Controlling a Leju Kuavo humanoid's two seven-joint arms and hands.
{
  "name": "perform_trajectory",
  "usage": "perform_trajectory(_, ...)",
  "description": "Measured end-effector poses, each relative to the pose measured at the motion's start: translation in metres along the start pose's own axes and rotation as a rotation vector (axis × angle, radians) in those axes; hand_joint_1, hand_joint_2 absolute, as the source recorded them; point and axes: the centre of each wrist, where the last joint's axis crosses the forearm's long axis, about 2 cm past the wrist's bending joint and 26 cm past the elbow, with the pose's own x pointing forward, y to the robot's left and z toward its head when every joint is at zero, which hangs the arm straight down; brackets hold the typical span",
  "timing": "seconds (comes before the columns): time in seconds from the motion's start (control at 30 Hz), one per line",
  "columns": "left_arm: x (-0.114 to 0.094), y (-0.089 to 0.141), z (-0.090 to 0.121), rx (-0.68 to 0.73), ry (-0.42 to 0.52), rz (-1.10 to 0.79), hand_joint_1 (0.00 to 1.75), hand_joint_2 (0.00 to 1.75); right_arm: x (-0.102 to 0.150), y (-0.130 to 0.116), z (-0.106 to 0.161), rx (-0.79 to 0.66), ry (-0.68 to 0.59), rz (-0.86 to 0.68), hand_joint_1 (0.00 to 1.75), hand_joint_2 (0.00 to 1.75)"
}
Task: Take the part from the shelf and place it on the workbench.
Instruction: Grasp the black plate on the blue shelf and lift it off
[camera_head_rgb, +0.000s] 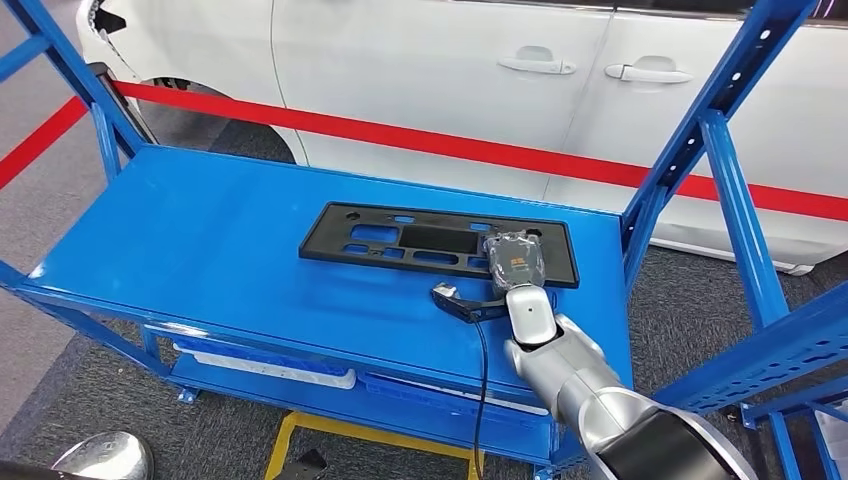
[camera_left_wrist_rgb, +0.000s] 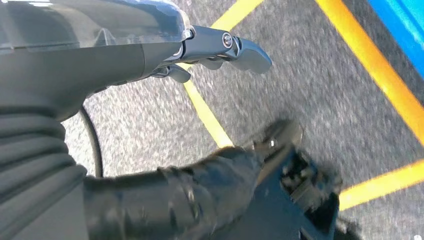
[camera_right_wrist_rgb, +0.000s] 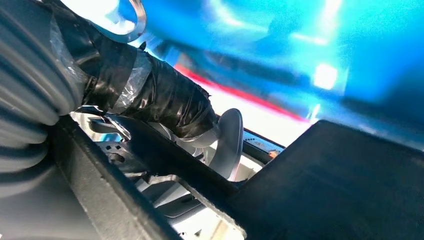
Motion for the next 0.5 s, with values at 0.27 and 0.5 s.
perform_trajectory(0.27,-0.001,0.0,0.0,-0.01,-0.004,0.004,0.0,1.75,-0.016,-0.022,-0.018,-0.067,0.008,0.044,1.75,1.75)
perform_trajectory(0.5,0.001,0.001,0.0,-0.011,-0.007,0.005,0.0,1.75,-0.033,-0.044,-0.034,-0.114,0.023,0.093,1.75,1.75)
